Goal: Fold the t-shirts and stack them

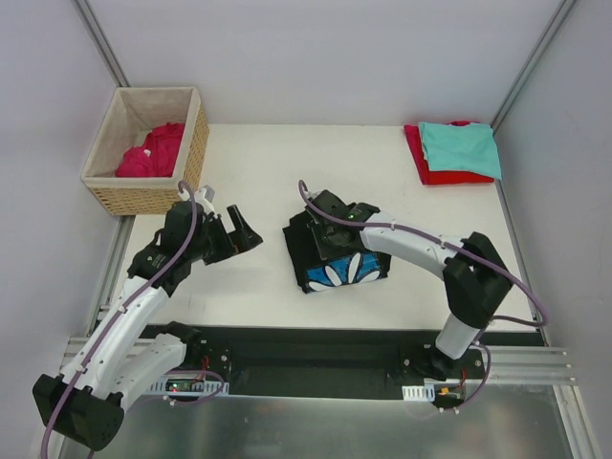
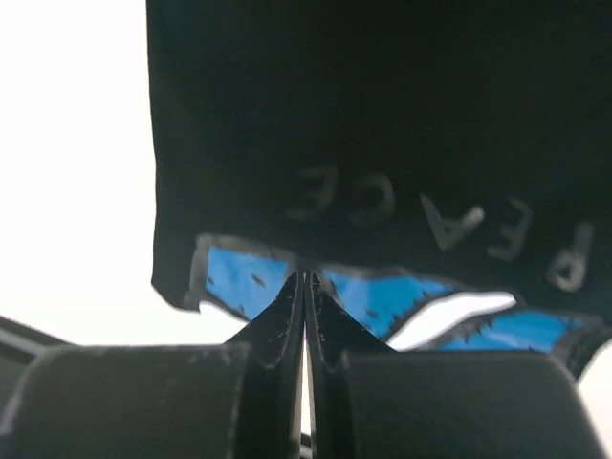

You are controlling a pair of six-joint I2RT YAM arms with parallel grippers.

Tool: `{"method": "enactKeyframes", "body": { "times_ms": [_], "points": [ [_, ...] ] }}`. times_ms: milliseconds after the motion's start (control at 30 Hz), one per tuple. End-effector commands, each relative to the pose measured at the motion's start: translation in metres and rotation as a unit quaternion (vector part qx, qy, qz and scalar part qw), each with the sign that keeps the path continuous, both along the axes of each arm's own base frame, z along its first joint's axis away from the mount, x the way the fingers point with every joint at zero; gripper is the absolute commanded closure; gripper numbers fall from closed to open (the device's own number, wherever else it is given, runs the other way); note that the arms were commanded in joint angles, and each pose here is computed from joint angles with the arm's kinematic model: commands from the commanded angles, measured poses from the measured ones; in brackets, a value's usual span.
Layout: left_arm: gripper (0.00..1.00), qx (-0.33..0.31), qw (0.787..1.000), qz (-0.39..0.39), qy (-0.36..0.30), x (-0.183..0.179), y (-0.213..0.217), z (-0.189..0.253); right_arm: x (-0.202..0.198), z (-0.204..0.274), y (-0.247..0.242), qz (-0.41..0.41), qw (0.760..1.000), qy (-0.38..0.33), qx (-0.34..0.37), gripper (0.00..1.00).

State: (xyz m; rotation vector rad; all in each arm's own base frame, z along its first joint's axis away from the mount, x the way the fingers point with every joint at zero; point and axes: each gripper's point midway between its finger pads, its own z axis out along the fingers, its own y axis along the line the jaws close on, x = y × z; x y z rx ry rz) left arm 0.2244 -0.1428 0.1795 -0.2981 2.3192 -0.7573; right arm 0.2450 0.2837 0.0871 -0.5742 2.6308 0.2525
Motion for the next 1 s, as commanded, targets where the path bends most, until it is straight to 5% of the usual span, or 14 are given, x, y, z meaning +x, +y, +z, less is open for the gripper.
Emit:
{"method": "enactKeyframes", "body": {
  "times_ms": [0, 500, 967],
  "points": [
    [0.01, 0.012, 1.0, 0.005, -0.021, -0.002, 0.009, 0.005, 0.021, -0.003, 0.02, -0.02, 0.999, -0.016, 0.019, 0.99],
    [0.01, 0.034, 0.999, 0.019, -0.004, 0.001, 0.024, -0.007, 0.007, -0.088, 0.08, 0.017, 0.997, 0.067, 0.018, 0.99],
    [0.01, 0.025, 0.999, 0.022, 0.008, 0.005, 0.024, -0.013, -0.009, -0.076, 0.136, 0.065, 0.992, 0.086, 0.067, 0.99]
  ]
}}
